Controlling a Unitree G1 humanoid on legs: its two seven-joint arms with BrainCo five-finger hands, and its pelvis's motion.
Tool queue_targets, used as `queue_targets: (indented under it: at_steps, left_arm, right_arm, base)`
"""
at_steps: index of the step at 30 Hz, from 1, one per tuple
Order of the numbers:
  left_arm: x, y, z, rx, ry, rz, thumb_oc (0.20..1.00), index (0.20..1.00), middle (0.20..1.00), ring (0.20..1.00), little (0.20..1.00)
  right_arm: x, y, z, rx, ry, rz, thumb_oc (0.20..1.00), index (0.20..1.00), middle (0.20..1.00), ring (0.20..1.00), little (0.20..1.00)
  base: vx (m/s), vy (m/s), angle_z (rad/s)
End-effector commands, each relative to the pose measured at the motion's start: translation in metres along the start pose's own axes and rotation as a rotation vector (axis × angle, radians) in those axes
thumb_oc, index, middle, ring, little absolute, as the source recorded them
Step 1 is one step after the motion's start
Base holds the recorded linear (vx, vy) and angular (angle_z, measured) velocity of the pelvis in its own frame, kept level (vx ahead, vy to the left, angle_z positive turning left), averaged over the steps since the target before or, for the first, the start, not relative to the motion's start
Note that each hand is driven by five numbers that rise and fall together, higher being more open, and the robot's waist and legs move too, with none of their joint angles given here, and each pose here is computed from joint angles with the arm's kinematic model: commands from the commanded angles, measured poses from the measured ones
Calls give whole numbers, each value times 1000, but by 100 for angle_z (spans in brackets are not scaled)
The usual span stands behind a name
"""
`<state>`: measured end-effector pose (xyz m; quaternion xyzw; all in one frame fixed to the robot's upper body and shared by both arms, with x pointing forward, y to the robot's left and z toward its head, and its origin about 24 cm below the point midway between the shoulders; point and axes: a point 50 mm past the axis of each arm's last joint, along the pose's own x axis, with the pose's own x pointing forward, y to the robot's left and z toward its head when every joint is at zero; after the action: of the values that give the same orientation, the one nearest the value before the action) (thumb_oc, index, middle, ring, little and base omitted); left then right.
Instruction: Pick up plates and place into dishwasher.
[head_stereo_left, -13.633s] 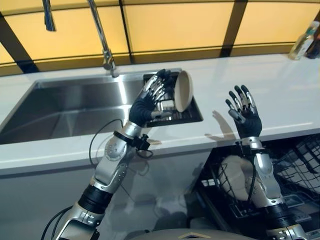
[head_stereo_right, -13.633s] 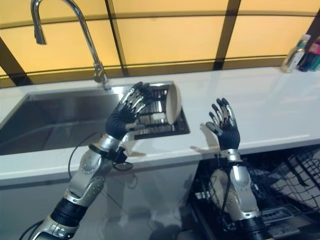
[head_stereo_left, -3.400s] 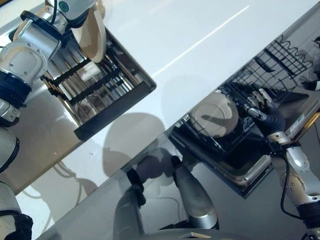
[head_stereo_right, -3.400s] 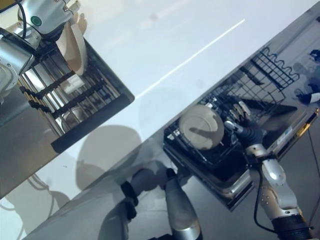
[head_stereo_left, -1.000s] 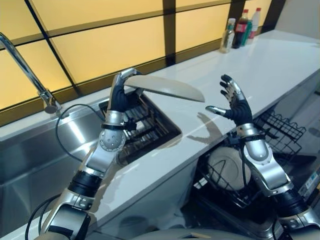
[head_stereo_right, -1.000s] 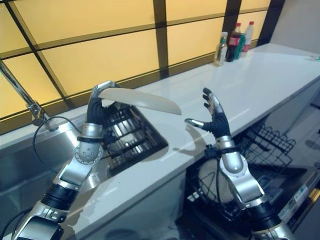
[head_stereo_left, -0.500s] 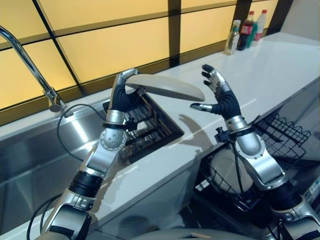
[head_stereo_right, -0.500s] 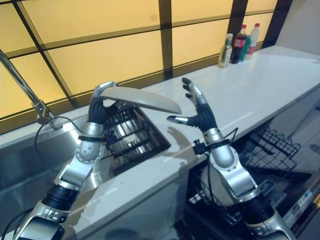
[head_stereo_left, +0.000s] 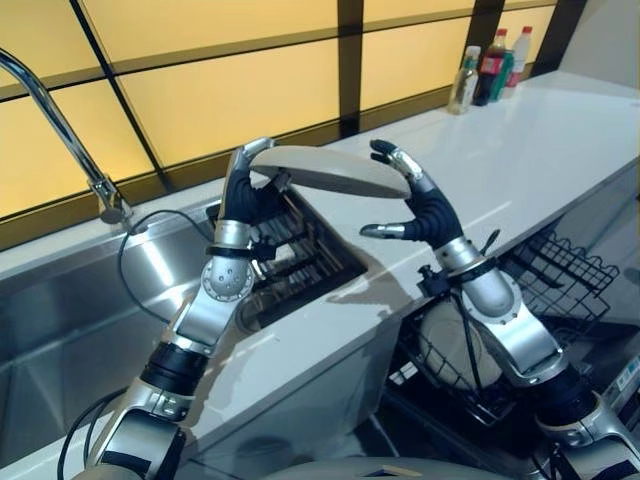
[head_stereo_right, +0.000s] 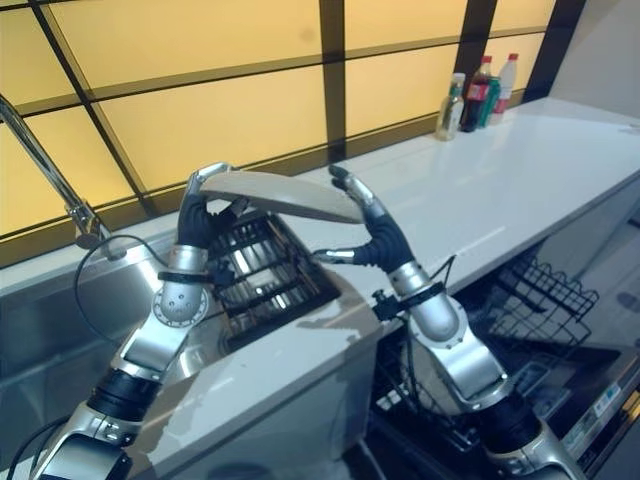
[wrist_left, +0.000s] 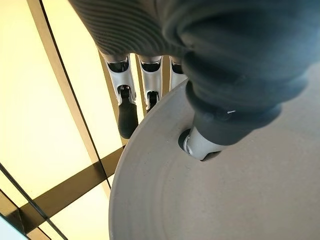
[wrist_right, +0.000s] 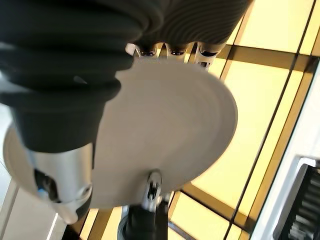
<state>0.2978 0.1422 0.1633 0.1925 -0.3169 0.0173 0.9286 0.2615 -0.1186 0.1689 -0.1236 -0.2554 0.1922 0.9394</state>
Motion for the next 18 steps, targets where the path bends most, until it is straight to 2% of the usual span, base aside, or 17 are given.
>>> queue_targets:
  at_steps: [1,9,15,16,17,18]
  left_arm:
    - [11,-7,19,-35,-103,-14,200,200,200,200,200]
    - [14,-8,24,-32,-107,-18,200,200,200,200,200]
    - [13,-10,18,-102,-55,-29,200,200,200,200,200]
    - [11,-11,15,-129,-22,-42,953,953,953,953,953]
    - [10,-13,13,-151,-2,-50,1000,1000,1000,1000,1000]
    - [9,-15,11,-178,19,-61,1000,1000,1000,1000,1000]
  right_arm:
    - [16,-2,16,-19,-96,-69,200,200,200,200,200]
    - [16,-11,23,1,-136,-118,200,200,200,200,200]
    - [13,-14,19,-6,-115,-118,200,200,200,200,200]
    - [11,-17,16,-28,-96,-126,200,200,200,200,200]
    - [9,-20,13,-50,-78,-137,200,200,200,200,200]
    - [7,-23,10,-69,-58,-152,200,200,200,200,200]
  base:
    - [0,0,0]
    - [-37,2,0]
    - [-88,32,0]
    - [-148,62,-4]
    - [-166,66,-8]
    - [-147,56,-11]
